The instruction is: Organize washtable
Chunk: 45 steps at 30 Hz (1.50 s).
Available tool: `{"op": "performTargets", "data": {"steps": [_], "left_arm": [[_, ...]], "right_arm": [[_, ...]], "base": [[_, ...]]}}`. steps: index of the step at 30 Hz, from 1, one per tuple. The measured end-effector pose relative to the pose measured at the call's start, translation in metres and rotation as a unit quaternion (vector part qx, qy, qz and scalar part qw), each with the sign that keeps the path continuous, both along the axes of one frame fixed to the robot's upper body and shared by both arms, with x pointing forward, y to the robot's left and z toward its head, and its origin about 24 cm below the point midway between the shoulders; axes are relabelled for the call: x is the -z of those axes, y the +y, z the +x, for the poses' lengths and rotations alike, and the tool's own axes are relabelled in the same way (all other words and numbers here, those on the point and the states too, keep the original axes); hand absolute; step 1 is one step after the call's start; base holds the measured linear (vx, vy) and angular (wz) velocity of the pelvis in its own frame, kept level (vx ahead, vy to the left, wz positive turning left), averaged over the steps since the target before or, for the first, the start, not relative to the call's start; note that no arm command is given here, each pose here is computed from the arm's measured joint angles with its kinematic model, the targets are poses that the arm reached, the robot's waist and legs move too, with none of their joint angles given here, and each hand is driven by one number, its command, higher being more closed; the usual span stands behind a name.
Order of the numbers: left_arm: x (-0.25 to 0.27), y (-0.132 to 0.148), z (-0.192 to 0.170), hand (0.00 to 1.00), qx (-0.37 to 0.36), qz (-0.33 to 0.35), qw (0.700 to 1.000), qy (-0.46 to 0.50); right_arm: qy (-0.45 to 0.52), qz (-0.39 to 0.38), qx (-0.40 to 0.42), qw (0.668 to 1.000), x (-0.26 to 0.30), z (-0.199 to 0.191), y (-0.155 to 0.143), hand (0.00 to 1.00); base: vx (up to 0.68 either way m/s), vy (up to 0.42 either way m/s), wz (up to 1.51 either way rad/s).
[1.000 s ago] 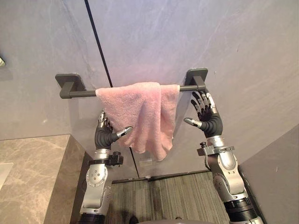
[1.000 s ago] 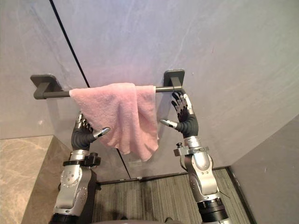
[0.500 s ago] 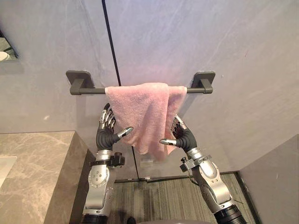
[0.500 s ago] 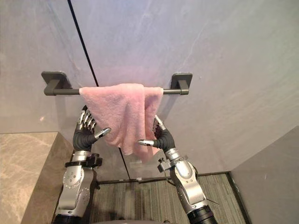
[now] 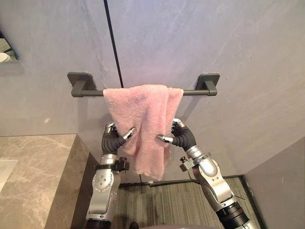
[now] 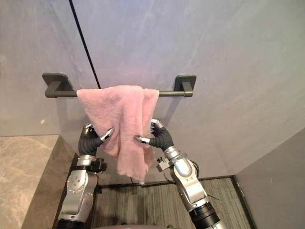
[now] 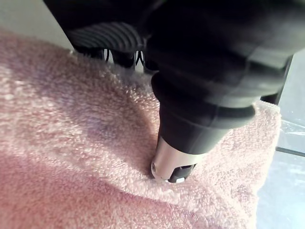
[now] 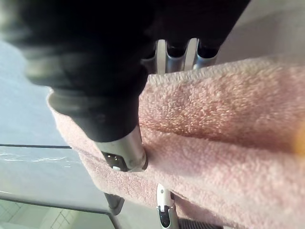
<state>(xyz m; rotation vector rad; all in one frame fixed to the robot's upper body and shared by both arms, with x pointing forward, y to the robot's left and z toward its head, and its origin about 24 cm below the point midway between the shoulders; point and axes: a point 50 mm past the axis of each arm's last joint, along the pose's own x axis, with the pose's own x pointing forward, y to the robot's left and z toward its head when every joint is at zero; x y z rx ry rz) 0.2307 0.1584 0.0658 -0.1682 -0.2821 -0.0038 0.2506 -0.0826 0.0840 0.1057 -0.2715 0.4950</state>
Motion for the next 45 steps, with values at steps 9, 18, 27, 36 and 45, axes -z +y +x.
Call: {"op": "performTargets", "data": {"steps": [9, 18, 27, 36, 45], "left_arm": [[-0.001, -0.003, 0.001, 1.0, 0.008, 0.001, 1.0, -0.004], [-0.002, -0.005, 0.001, 1.0, 0.018, 0.003, 1.0, -0.007], [-0.003, -0.008, 0.001, 1.0, 0.028, 0.011, 0.999, -0.011], [-0.003, -0.014, 0.002, 1.0, 0.036, -0.003, 0.999, -0.014], [-0.006, 0.023, 0.0, 1.0, -0.05, -0.003, 0.999, -0.022]], "right_arm": [[-0.001, 0.0, 0.003, 1.0, 0.0, 0.001, -0.002, 1.0], [-0.002, 0.004, 0.013, 1.0, -0.001, 0.001, -0.003, 1.0], [-0.005, 0.008, 0.036, 0.999, -0.002, 0.004, -0.009, 1.0], [-0.003, 0.02, 0.061, 0.998, -0.002, 0.005, -0.014, 1.0], [-0.008, 0.047, 0.184, 0.982, -0.005, 0.011, -0.06, 0.0]], "base": [[0.0, 0.0, 0.0], [0.0, 0.0, 0.0], [0.0, 0.0, 0.0], [0.0, 0.0, 0.0], [0.0, 0.0, 0.0]]}}
